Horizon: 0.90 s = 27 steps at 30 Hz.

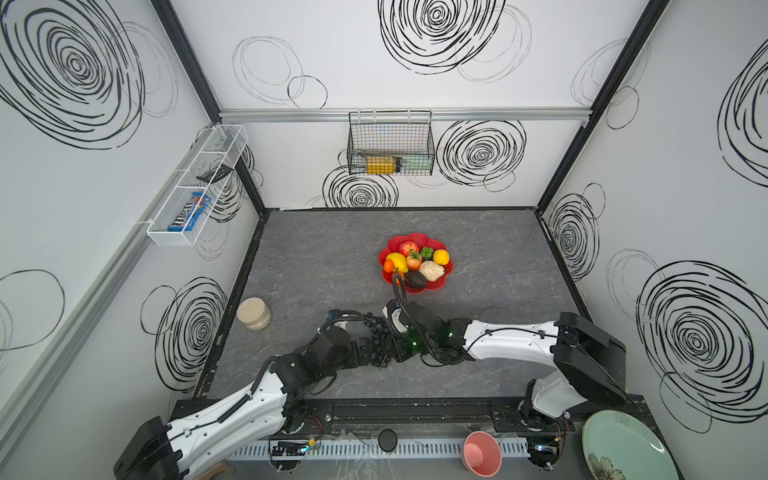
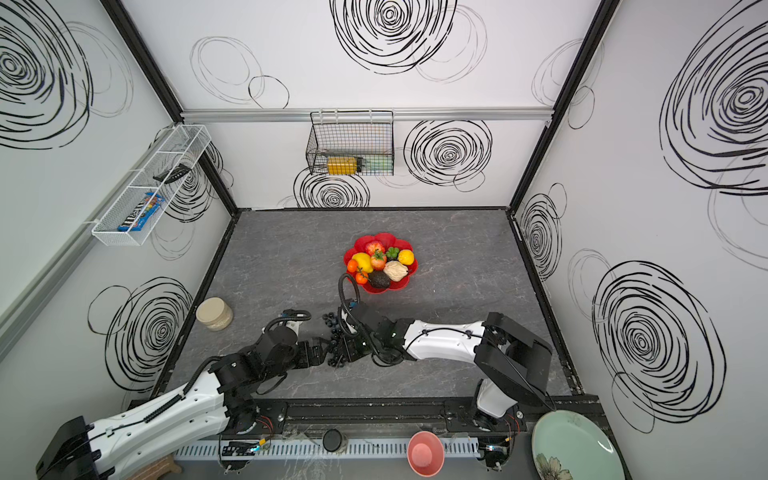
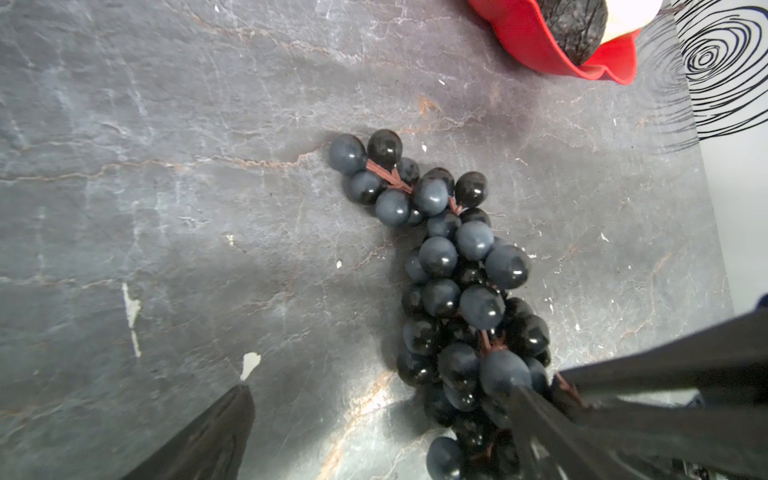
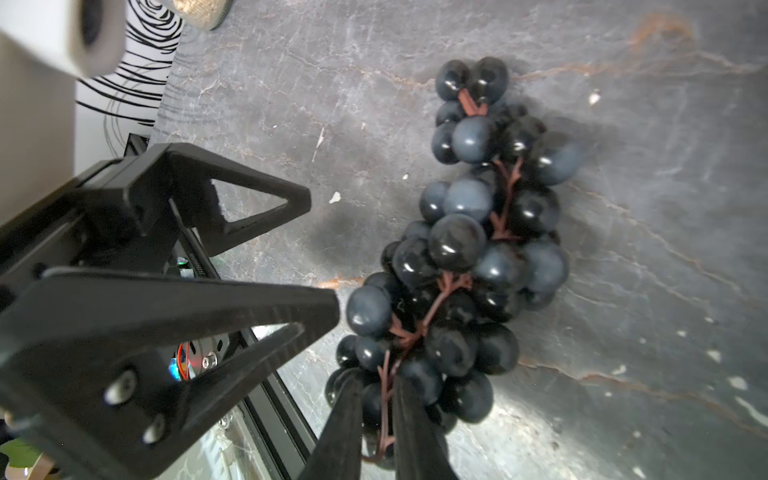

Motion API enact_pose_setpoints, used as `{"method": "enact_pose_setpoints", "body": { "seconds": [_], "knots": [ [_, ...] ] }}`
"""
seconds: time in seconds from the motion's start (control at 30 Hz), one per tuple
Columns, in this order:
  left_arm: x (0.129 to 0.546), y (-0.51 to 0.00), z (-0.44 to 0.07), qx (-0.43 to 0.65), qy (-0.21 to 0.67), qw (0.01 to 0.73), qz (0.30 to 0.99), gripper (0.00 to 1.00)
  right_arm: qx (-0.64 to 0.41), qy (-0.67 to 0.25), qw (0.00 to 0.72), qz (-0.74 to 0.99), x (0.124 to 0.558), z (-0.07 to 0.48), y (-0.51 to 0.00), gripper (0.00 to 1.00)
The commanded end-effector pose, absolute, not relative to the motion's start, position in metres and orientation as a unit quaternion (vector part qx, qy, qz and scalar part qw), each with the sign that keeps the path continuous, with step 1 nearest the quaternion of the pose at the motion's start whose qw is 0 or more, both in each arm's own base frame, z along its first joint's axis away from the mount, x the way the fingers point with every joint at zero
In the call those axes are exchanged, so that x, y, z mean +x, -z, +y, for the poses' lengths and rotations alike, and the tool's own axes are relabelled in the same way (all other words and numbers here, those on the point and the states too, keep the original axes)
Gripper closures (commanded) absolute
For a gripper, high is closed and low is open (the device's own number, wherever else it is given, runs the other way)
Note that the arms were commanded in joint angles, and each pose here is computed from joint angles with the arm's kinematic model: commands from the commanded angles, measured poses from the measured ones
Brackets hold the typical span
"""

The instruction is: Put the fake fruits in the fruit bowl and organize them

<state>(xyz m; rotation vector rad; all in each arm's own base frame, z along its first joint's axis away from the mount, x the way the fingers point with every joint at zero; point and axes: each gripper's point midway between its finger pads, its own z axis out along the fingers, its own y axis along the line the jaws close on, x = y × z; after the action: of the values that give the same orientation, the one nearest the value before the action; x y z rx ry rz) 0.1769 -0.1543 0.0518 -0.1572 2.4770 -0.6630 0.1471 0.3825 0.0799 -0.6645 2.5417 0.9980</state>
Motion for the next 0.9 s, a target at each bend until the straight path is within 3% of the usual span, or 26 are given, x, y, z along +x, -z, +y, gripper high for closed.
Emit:
{"method": "enact_pose_setpoints", "body": {
  "seconds": [0.0, 0.3, 0.67, 0.87],
  "knots": [
    [0.179, -0.054, -0.157, -0.062, 0.256, 0.290, 0.920, 0.00, -0.246, -0.346, 0.179, 0.888, 0.145, 0.390, -0.090, 0.84],
    [0.180, -0.057, -0.156, -0.064, 0.258, 0.296, 0.918, 0.00, -0.250, -0.340, 0.203, 0.883, 0.147, 0.391, -0.110, 1.00],
    [0.190, -0.084, -0.141, -0.082, 0.260, 0.361, 0.892, 0.02, -0.236, -0.329, 0.281, 0.870, 0.177, 0.368, -0.181, 1.00],
    [0.194, -0.100, -0.134, -0.089, 0.279, 0.406, 0.866, 0.03, -0.227, -0.340, 0.383, 0.829, 0.205, 0.353, -0.246, 1.00]
  ]
}}
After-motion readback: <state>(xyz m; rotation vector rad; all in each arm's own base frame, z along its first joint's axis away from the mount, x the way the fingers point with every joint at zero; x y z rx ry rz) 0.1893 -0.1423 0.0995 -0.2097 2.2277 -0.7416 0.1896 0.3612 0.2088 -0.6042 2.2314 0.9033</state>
